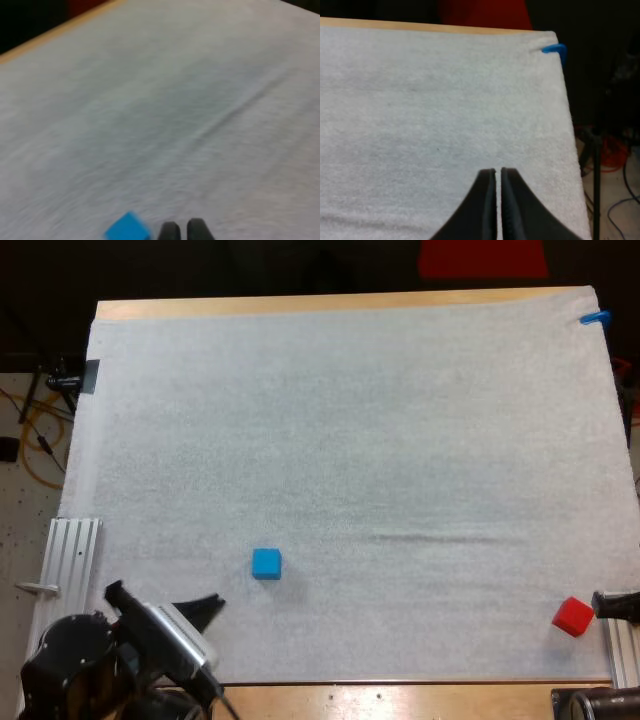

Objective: Stack red cube on blue cube

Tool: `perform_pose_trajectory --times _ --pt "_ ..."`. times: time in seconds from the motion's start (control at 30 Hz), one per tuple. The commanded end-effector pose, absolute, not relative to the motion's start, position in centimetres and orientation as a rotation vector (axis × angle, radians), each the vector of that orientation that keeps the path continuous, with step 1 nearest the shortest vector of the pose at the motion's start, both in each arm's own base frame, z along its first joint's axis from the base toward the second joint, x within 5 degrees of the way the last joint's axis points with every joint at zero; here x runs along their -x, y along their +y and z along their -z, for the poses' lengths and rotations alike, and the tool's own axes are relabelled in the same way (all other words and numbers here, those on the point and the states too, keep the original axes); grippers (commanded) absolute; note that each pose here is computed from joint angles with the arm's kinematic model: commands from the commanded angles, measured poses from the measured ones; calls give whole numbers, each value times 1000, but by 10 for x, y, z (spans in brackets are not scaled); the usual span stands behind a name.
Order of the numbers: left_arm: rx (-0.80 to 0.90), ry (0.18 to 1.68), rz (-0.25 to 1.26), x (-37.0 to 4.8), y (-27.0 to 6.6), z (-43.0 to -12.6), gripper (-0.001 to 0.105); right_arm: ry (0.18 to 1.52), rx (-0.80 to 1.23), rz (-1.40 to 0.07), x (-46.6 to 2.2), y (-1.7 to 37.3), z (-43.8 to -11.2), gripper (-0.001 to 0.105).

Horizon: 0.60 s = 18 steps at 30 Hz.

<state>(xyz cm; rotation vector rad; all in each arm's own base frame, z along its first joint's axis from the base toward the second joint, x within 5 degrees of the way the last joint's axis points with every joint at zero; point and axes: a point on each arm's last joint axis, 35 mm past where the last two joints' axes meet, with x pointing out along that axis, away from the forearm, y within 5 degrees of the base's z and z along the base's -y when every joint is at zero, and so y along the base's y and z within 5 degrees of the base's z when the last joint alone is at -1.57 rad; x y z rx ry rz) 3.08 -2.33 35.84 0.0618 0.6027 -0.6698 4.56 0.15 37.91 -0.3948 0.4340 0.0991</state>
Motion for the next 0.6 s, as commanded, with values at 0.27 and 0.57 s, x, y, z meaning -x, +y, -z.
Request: perform_pose_trajectory --times 0.27,0.57 --pt "-58 651 919 -25 -30 -370 0 510 407 -178 -53 4 -399 1" --pt "-58 651 919 -25 -30 -370 0 732 320 -183 -49 4 -397 1"
